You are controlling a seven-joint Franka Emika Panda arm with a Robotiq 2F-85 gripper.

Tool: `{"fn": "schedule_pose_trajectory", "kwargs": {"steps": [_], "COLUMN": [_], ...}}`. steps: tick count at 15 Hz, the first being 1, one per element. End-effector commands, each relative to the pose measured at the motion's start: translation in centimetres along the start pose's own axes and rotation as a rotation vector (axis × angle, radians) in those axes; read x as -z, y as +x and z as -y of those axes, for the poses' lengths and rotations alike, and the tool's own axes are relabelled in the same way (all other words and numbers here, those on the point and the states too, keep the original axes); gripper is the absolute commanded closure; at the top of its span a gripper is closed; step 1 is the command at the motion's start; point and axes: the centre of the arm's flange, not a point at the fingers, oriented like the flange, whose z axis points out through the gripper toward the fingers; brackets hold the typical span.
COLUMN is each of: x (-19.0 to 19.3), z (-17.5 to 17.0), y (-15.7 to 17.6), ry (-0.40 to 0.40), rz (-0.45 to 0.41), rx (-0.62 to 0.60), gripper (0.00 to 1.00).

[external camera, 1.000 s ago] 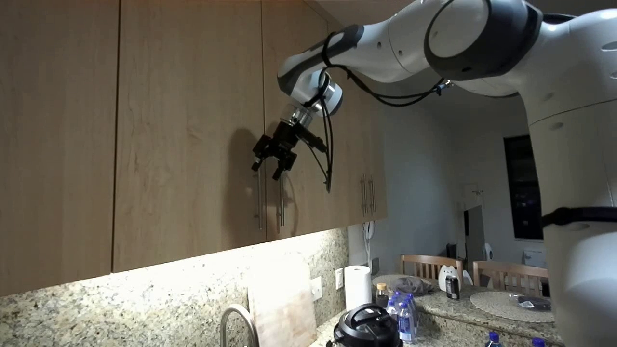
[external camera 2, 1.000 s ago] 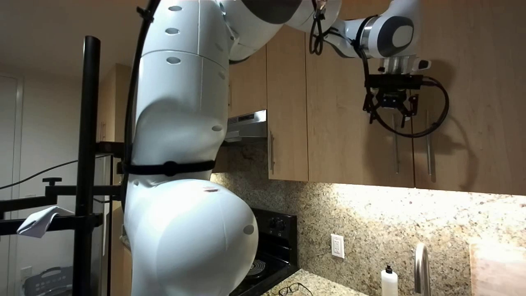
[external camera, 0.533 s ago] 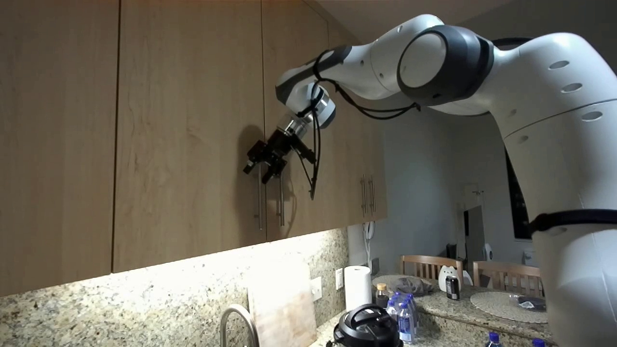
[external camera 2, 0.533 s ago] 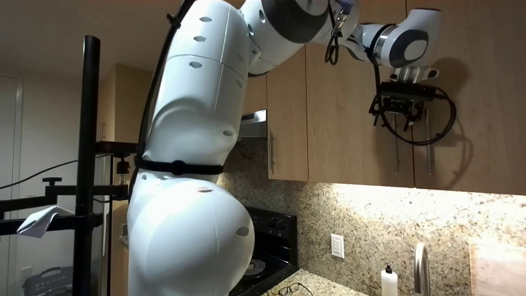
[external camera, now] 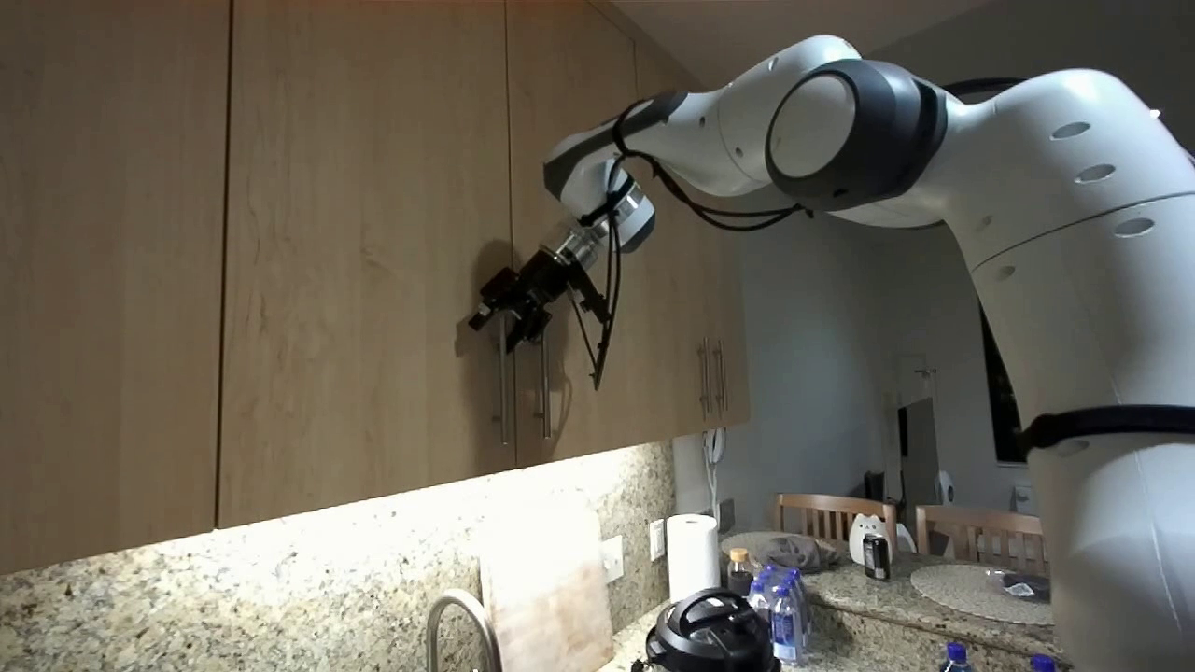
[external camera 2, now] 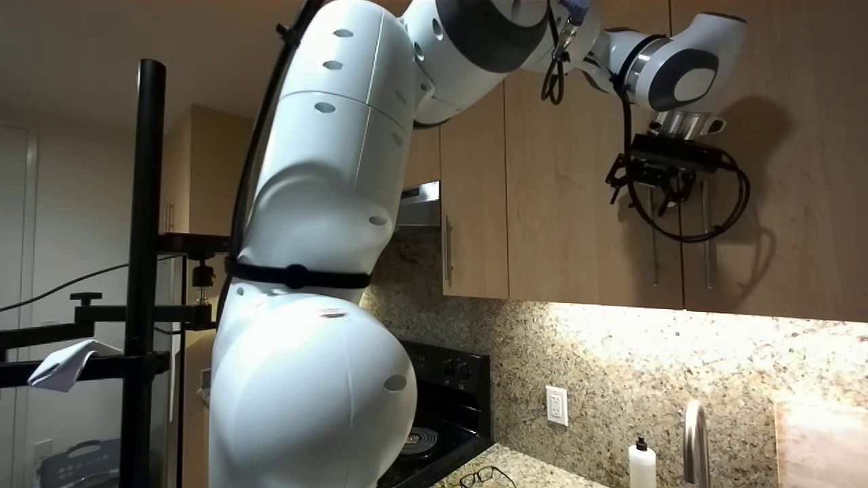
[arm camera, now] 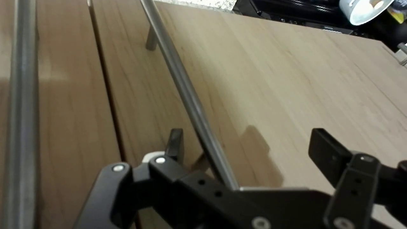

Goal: Open the cupboard door

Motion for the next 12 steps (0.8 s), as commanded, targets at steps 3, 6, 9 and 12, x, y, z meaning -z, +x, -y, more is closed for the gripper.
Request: {"fn": "schedule_pose_trajectory", "kwargs": {"steps": [3, 6, 9, 12], "x": [-0.6, -0.5, -1.3, -3.1], "z": [-1.5, -2.4, -1.9, -1.0], "y": [-0.6, -1.6, -2.5, -3.0], "ry": [0.12, 0.149, 0.183, 0.208], "rz": [-0.069, -0.109, -0.106, -0.088], "rx": [0.009, -0.037, -0.057, -0.048], "gripper": [0.0, 0.0, 0.0, 0.0]}}
